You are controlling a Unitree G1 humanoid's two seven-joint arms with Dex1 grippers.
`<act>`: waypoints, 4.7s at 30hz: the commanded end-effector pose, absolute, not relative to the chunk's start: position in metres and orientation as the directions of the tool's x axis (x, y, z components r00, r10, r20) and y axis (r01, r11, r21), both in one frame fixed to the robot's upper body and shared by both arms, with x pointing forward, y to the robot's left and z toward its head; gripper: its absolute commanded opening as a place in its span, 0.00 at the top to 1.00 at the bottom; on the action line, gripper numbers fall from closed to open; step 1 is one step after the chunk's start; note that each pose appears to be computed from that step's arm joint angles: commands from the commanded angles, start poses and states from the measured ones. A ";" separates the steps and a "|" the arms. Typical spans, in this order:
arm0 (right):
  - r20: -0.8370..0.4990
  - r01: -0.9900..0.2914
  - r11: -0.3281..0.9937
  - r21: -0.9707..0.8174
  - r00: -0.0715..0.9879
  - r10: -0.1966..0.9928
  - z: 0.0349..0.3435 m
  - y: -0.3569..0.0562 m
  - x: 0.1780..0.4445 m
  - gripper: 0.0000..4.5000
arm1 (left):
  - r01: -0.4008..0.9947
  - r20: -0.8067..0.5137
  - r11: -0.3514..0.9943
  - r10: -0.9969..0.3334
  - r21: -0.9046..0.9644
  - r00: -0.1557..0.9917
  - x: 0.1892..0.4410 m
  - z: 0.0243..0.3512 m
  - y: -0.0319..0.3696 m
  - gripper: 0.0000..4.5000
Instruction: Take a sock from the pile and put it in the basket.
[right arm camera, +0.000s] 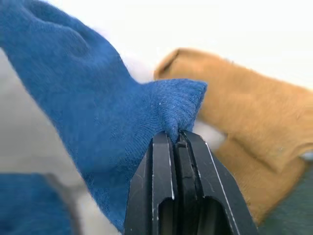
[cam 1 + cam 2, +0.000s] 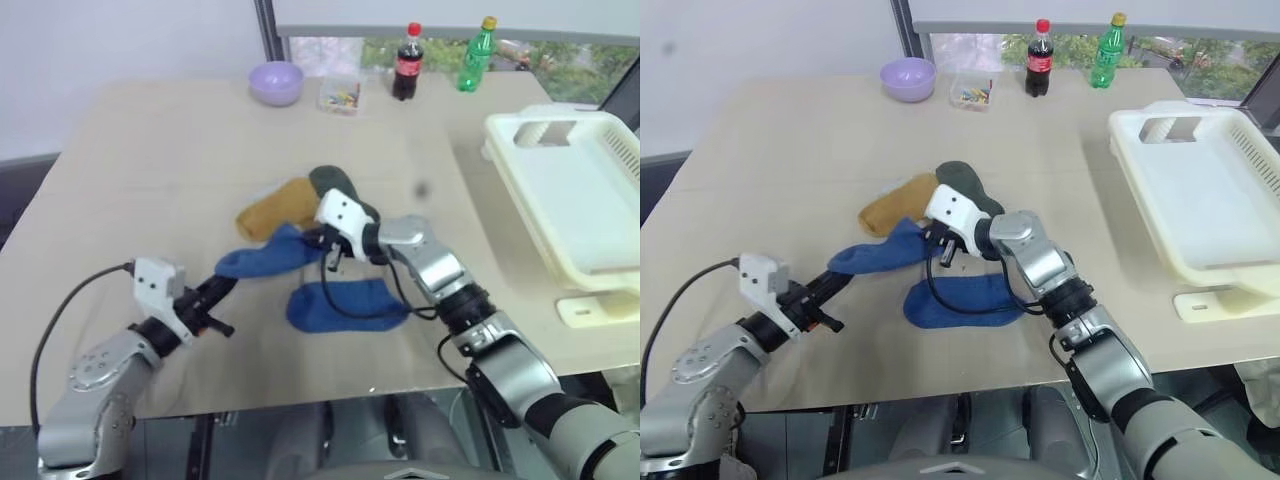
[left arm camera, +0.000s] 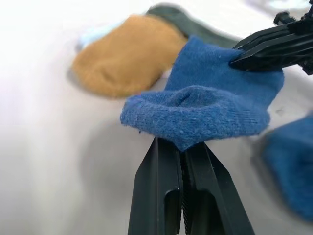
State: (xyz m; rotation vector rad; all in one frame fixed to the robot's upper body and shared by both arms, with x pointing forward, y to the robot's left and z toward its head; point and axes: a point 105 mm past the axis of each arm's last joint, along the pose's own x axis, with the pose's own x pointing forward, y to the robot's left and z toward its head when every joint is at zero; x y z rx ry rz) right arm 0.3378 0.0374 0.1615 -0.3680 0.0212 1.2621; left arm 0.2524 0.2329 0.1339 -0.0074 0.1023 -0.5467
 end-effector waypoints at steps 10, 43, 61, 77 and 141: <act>-0.194 -0.916 0.357 -0.182 0.390 0.900 0.168 -0.025 0.286 1.00 | 0.755 -0.163 0.651 -0.755 -0.074 0.635 0.252 0.137 0.193 0.98; -0.301 -0.817 0.568 -0.104 0.570 0.765 0.136 -0.066 0.248 1.00 | 0.903 -0.354 0.386 -0.831 0.187 0.429 0.262 0.132 0.162 0.98; -0.346 -0.822 0.562 -0.095 0.556 0.755 0.120 -0.076 0.244 0.27 | 0.902 -0.336 0.421 -0.839 0.095 0.427 0.255 0.139 0.183 0.08; -0.338 -0.833 0.540 -0.119 0.546 0.767 0.119 -0.074 0.260 0.27 | 0.821 -0.277 0.561 -0.810 -0.109 0.517 0.252 0.123 0.177 0.08; -0.278 -0.856 0.498 -0.136 0.516 0.810 0.134 -0.076 0.259 0.63 | 0.790 -0.252 0.599 -0.790 -0.127 0.559 0.268 0.126 0.189 0.28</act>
